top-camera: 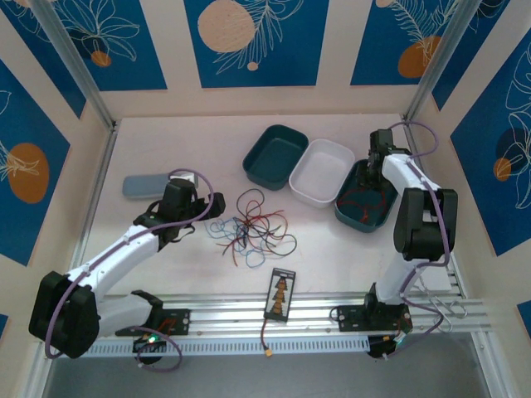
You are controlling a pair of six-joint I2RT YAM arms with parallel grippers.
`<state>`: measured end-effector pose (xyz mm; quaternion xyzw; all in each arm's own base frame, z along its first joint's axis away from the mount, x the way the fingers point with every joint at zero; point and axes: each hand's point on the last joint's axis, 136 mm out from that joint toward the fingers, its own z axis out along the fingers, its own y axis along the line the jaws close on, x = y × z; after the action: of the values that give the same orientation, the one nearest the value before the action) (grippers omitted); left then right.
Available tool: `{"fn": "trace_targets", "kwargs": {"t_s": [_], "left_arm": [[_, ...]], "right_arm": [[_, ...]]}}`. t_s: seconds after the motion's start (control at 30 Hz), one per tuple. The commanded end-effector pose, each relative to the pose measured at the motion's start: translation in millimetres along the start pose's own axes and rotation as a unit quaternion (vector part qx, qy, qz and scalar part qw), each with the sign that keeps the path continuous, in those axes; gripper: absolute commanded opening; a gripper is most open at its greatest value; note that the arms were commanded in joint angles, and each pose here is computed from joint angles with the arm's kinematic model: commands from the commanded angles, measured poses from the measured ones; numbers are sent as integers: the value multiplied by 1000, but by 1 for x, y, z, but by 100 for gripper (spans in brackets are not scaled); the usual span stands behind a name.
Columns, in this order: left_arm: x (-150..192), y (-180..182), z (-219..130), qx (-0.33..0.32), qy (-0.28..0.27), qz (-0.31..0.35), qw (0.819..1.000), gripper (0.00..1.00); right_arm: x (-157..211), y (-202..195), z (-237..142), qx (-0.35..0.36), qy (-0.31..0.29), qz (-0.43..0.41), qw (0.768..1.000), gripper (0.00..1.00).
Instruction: Untangle the cables
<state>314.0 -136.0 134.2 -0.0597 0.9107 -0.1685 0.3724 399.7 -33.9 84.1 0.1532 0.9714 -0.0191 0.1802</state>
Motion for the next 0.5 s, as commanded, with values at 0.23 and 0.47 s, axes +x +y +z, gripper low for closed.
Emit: {"fn": "trace_targets", "kwargs": {"t_s": [0.23, 0.47], "left_arm": [[-8, 11, -7, -23, -17, -3, 1000, 100], [-10, 11, -8, -28, -18, -8, 999, 100]], "right_arm": [[-13, -4, -91, 24, -72, 0, 997, 40], [1, 45, -146, -77, -122, -7, 990, 40]]}}
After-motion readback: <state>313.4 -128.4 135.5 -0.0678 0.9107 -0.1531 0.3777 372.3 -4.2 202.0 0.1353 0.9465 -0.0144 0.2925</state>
